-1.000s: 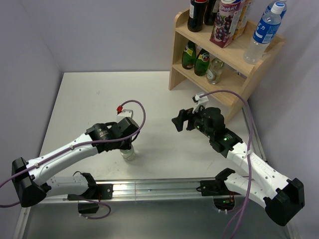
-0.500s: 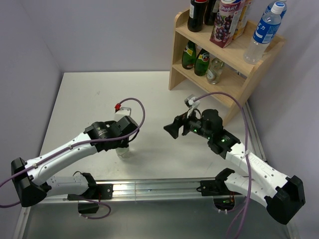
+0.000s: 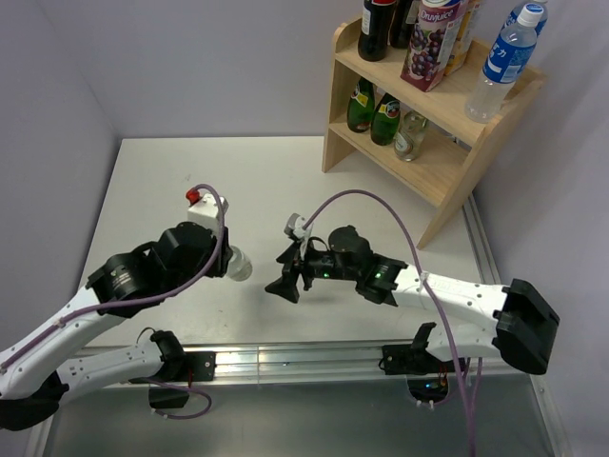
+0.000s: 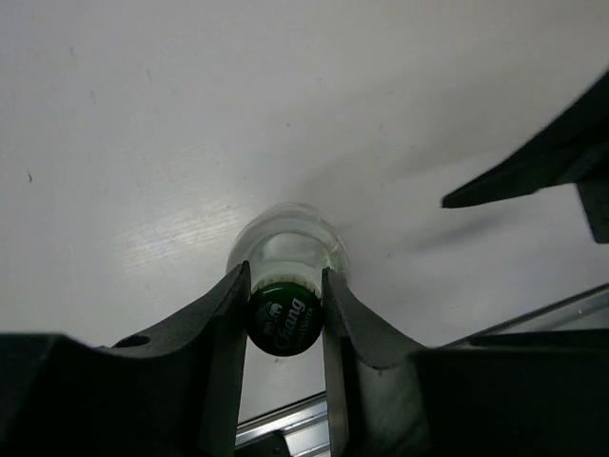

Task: Place and organize the beverage onto the shelf
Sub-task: Pick up the drink from the center of the board, then place the drink on the shelf.

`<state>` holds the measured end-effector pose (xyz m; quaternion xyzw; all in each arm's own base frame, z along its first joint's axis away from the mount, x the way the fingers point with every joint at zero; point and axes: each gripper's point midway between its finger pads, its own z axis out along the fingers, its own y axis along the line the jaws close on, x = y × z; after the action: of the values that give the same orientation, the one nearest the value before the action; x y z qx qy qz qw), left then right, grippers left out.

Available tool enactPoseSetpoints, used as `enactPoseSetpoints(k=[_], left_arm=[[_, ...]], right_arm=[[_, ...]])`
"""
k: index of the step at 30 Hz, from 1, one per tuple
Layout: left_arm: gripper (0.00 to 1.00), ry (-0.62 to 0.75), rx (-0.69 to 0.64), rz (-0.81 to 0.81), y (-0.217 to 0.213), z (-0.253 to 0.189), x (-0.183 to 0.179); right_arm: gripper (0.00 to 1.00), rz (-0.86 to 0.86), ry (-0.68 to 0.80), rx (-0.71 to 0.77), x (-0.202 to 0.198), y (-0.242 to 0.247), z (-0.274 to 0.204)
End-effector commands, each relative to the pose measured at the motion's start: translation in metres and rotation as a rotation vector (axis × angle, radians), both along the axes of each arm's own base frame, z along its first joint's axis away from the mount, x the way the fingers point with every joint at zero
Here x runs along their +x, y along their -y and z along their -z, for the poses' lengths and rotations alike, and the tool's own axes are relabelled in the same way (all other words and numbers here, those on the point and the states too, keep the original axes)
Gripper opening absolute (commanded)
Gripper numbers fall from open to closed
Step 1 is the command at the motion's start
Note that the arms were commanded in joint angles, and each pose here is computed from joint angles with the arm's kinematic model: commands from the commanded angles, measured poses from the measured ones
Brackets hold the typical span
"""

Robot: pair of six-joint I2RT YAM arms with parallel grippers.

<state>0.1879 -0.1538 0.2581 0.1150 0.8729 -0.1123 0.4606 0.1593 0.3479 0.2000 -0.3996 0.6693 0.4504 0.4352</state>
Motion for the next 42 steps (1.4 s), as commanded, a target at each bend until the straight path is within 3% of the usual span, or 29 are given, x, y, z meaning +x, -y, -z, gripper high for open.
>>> enactPoseSetpoints(k=[1,17,24,27,29,30,32,33,34,40,42], left_arm=[[0.00,0.168,-0.160,0.134,0.023,-0.066,0.002],[0.00,0.258,-0.358,0.475,0.060,-0.105,-0.040],[0.00,0.263,-0.364,0.508,0.063,-0.113,-0.044],[0.00,0.259,-0.340,0.481,0.061,-0.113,-0.038],[0.00,0.264,-0.336,0.467,0.061,-0.117,-0.035],[0.00,0.274,-0.339,0.455,0.060,-0.121,-0.033],[0.00,0.284,-0.343,0.442,0.059,-0.125,-0.031],[0.04,0.288,-0.348,0.438,0.060,-0.127,-0.030],[0.09,0.293,-0.350,0.427,0.059,-0.129,-0.028],[0.37,0.301,-0.374,0.443,0.070,-0.133,-0.025],[0.42,0.301,-0.372,0.439,0.071,-0.132,-0.023]], right_arm=[[0.90,0.048,0.128,0.063,0.018,-0.022,-0.038],[0.91,-0.037,0.127,0.060,-0.009,-0.068,-0.028],[0.79,-0.101,0.109,0.063,-0.020,-0.070,-0.018],[0.68,-0.143,0.115,0.080,-0.028,-0.072,-0.024],[0.49,-0.180,0.114,0.095,-0.035,-0.074,-0.028],[0.35,-0.194,0.115,0.104,-0.038,-0.075,-0.031],[0.19,-0.237,0.105,0.120,-0.047,-0.077,-0.036],[0.06,-0.257,0.101,0.134,-0.051,-0.078,-0.040],[0.00,-0.279,0.102,0.170,-0.056,-0.079,-0.050],[0.00,-0.366,0.121,0.338,-0.084,-0.074,-0.097],[0.00,-0.351,0.128,0.365,-0.086,-0.072,-0.104]])
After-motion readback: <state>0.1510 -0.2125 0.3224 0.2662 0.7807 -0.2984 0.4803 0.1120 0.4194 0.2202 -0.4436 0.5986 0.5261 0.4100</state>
